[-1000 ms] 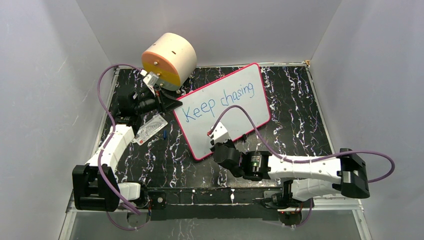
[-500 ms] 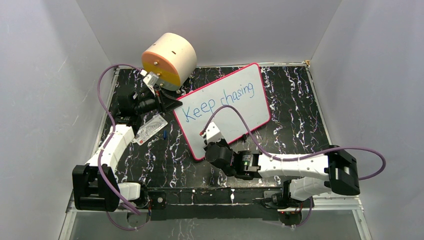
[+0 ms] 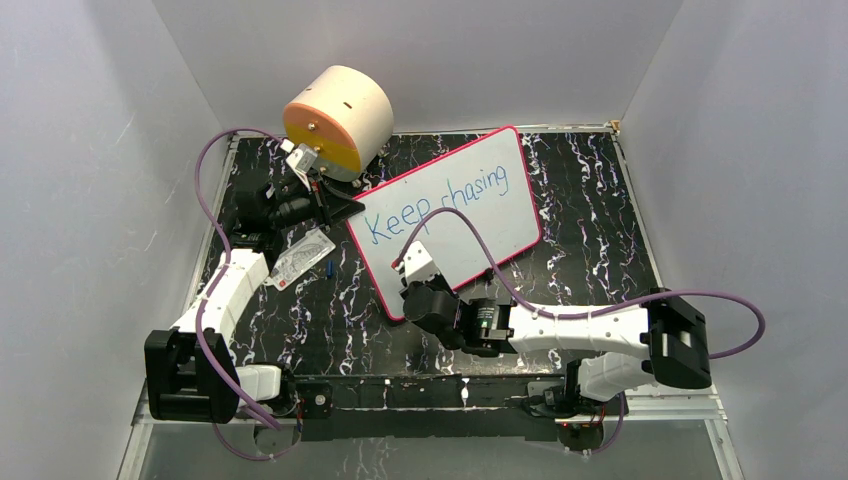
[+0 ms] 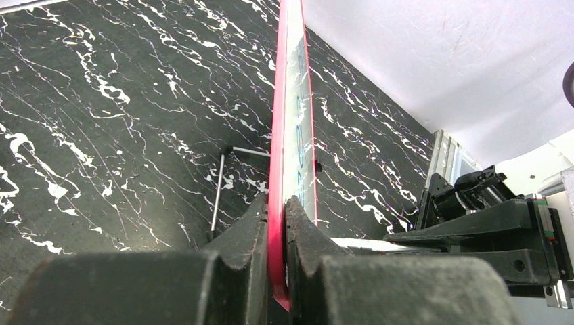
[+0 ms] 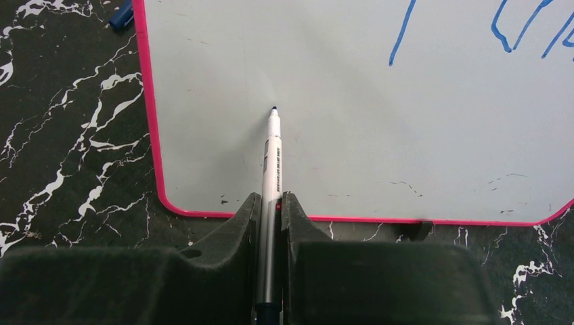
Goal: Write a sentence on the whiteboard
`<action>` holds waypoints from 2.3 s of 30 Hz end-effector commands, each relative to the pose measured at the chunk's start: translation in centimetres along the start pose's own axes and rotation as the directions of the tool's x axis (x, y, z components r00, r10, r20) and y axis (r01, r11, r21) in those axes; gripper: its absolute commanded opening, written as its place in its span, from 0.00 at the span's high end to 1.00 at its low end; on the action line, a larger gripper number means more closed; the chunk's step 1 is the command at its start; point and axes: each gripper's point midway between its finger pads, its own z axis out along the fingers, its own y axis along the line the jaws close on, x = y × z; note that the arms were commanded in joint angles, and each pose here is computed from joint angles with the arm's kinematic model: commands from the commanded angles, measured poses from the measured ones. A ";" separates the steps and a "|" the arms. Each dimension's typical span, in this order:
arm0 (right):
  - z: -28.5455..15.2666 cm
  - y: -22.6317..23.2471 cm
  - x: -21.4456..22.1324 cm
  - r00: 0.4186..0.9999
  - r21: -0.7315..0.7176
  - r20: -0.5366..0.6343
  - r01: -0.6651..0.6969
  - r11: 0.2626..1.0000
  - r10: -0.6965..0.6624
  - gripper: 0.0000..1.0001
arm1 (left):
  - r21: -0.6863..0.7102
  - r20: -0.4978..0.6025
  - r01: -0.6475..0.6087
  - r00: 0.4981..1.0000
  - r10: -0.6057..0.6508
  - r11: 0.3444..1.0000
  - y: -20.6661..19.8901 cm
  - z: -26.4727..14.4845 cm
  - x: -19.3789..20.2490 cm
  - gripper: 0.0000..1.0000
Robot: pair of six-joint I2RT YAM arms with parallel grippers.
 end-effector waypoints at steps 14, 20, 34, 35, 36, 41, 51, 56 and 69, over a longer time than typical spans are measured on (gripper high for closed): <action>0.7 0.1 -2.5 0.998 0.015 0.024 -0.052 0.999 0.052 1.00 | 0.004 -0.069 -0.029 0.997 0.029 1.000 0.3 0.5 2.5 1.00; 0.6 0.4 -3.1 0.997 -0.010 0.048 -0.060 0.998 0.060 1.00 | 0.005 -0.069 -0.028 0.997 0.028 1.000 0.3 0.5 2.5 1.00; 0.4 0.9 -3.2 0.997 -0.051 0.054 -0.054 0.997 0.057 1.00 | 0.006 -0.070 -0.024 0.997 0.025 1.000 0.3 0.5 2.5 1.00; 0.3 0.9 -3.2 0.997 -0.053 0.055 -0.055 0.997 0.058 1.00 | 0.006 -0.070 -0.024 0.997 0.024 1.000 0.3 0.5 2.5 1.00; 0.3 1.0 -3.2 0.996 -0.060 0.058 -0.058 0.996 0.062 1.00 | 0.006 -0.070 -0.024 0.997 0.024 1.000 0.3 0.5 2.5 1.00; 0.3 1.3 -2.9 0.998 -0.072 0.040 -0.042 0.996 0.045 1.00 | 0.006 -0.069 -0.025 0.997 0.026 1.000 0.3 0.5 2.5 1.00; 0.2 1.6 -1.0 0.999 -0.092 -0.035 -0.010 0.996 0.007 1.00 | 0.005 -0.069 -0.025 0.997 0.025 1.000 0.3 0.5 2.5 1.00; 0.0 1.5 -0.3 0.998 -0.097 -0.063 0.001 0.995 -0.008 1.00 | 0.005 -0.070 -0.025 0.997 0.025 1.000 0.3 0.5 2.5 1.00; -0.2 -0.4 0.0 0.998 -0.013 -0.062 0.004 1.000 -0.005 1.00 | 0.006 -0.069 -0.027 0.997 0.027 1.000 0.2 0.4 2.4 1.00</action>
